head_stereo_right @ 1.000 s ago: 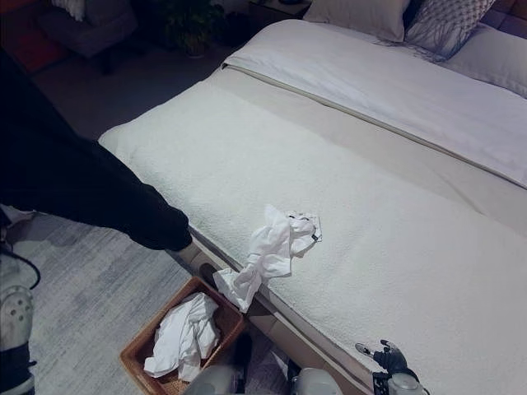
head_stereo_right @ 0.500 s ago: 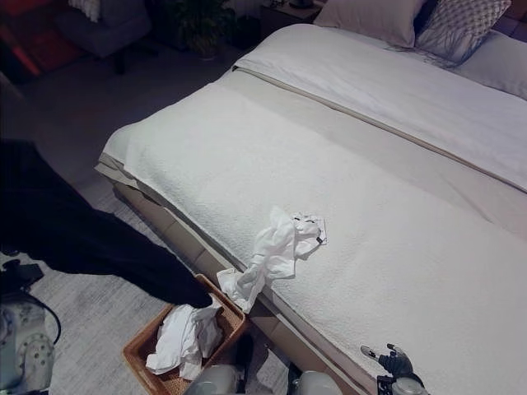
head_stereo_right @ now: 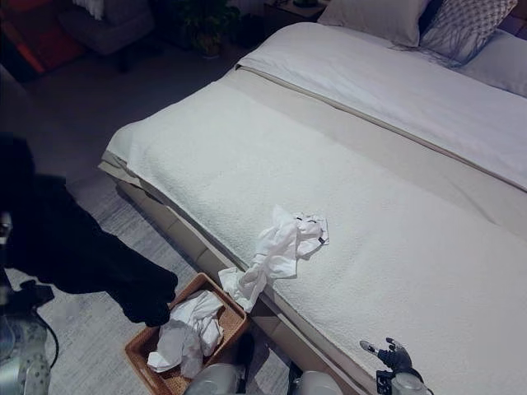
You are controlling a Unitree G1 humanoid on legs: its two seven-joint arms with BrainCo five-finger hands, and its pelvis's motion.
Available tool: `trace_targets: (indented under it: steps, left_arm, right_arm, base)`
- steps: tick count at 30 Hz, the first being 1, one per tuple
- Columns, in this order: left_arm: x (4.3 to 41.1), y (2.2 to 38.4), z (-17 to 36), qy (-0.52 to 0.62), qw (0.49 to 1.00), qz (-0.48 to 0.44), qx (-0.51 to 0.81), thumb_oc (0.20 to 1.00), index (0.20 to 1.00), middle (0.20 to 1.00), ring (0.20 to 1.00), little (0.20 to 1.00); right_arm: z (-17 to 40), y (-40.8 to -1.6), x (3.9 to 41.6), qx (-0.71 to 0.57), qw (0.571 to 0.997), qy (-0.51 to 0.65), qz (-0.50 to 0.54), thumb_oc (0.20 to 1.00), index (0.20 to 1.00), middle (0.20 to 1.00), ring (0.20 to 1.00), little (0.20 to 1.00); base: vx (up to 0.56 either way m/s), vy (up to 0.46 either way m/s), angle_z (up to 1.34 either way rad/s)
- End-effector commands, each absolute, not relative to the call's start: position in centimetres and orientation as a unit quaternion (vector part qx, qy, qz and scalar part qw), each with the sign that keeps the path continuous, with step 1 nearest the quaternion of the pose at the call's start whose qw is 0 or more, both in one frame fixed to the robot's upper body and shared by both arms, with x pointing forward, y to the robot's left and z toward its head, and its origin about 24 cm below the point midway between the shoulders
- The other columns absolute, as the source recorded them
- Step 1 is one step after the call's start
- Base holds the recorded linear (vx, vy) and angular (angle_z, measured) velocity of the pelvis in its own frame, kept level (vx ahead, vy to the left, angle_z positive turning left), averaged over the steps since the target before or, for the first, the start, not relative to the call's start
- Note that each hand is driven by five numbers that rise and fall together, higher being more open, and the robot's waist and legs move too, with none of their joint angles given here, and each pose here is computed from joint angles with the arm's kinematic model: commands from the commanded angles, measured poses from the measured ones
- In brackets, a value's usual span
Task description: Pick up clothes into the bucket
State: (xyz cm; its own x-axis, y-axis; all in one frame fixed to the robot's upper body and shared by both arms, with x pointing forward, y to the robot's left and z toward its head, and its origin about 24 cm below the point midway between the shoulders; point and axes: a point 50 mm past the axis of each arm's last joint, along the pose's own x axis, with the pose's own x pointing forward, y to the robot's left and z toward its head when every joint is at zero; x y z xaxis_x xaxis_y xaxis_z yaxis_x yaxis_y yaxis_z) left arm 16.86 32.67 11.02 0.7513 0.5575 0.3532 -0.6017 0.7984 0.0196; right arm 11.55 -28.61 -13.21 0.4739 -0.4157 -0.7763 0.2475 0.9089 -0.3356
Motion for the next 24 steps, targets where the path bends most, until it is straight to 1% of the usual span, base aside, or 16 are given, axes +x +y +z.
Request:
trace_targets:
  steps: [1, 2, 3, 5, 6, 8, 10, 11, 12, 13, 17, 24]
  left_arm:
    - [17.1, 32.4, 13.0, -0.206, 0.932, 0.277, 0.108, 0.2, 0.2, 0.2, 0.2, 0.2]
    - [17.5, 32.4, 11.4, -0.164, 0.944, 0.264, 0.109, 0.2, 0.2, 0.2, 0.2, 0.2]
    - [17.5, 32.4, 11.4, -0.164, 0.944, 0.263, 0.109, 0.2, 0.2, 0.2, 0.2, 0.2]
    - [17.8, 32.5, 9.6, -0.116, 0.954, 0.254, 0.111, 0.2, 0.2, 0.2, 0.2, 0.2]
    - [17.9, 32.7, 7.7, -0.065, 0.958, 0.247, 0.128, 0.2, 0.2, 0.2, 0.2, 0.2]
    - [17.8, 33.2, 6.0, -0.013, 0.955, 0.246, 0.164, 0.2, 0.2, 0.2, 0.2, 0.2]
    - [17.7, 33.4, 5.2, 0.006, 0.955, 0.247, 0.163, 0.2, 0.2, 0.2, 0.2, 0.2]
    - [17.6, 33.6, 3.5, 0.048, 0.952, 0.251, 0.17, 0.2, 0.2, 0.2, 0.2, 0.2]
    - [17.6, 33.6, 3.5, 0.047, 0.952, 0.251, 0.17, 0.2, 0.2, 0.2, 0.2, 0.2]
    - [17.5, 33.6, 2.3, 0.073, 0.951, 0.253, 0.164, 0.2, 0.2, 0.2, 0.2, 0.2]
    - [17.5, 33.6, 0.3, 0.117, 0.947, 0.257, 0.153, 0.2, 0.2, 0.2, 0.2, 0.2]
    - [18.3, 33.1, 0.2, 0.11, 0.948, 0.263, 0.144, 0.2, 0.2, 0.2, 0.2, 0.2]
  right_arm:
    - [-12.1, -29.1, 13.4, -0.117, 0.872, 0.434, -0.192, 1.0, 1.0, 1.0, 1.0, 1.0]
    - [-11.9, -29.4, 13.5, -0.118, 0.873, 0.432, -0.193, 1.0, 1.0, 1.0, 1.0, 1.0]
    - [-11.9, -29.4, 13.5, -0.118, 0.873, 0.432, -0.194, 1.0, 1.0, 1.0, 1.0, 1.0]
    - [-11.7, -29.5, 13.7, -0.122, 0.874, 0.428, -0.192, 1.0, 1.0, 1.0, 1.0, 1.0]
    - [-11.6, -29.6, 13.8, -0.125, 0.877, 0.424, -0.191, 1.0, 1.0, 1.0, 1.0, 1.0]
    - [-11.3, -29.8, 14.0, -0.129, 0.879, 0.418, -0.19, 1.0, 1.0, 1.0, 1.0, 1.0]
    - [-11.2, -30.0, 14.0, -0.13, 0.879, 0.417, -0.193, 1.0, 1.0, 1.0, 1.0, 1.0]
    - [-11.2, -30.1, 14.0, -0.133, 0.878, 0.417, -0.195, 1.0, 1.0, 1.0, 1.0, 1.0]
    - [-11.2, -30.1, 14.0, -0.133, 0.878, 0.417, -0.195, 1.0, 1.0, 1.0, 1.0, 1.0]
    - [-11.1, -30.2, 14.2, -0.134, 0.879, 0.414, -0.196, 1.0, 1.0, 1.0, 1.0, 1.0]
    - [-10.7, -30.5, 14.5, -0.14, 0.88, 0.406, -0.203, 1.0, 1.0, 1.0, 1.0, 1.0]
    - [-10.7, -30.5, 14.8, -0.144, 0.879, 0.404, -0.209, 1.0, 1.0, 1.0, 1.0, 1.0]
  base:
    - [-0.03, 0.014, 0.04]
    - [-0.02, 0.011, 0.04]
    - [0.0, 0.0, 0.0]
    - [-0.02, 0.016, -0.01]
    - [-0.03, 0.033, -0.01]
    - [-0.01, 0.016, -0.01]
    - [-0.01, 0.008, -0.02]
    - [0.0, 0.0, 0.0]
    - [0.0, 0.0, 0.0]
    - [0.0, 0.0, 0.0]
    - [-0.02, 0.018, -0.05]
    - [0.0, 0.002, -0.01]
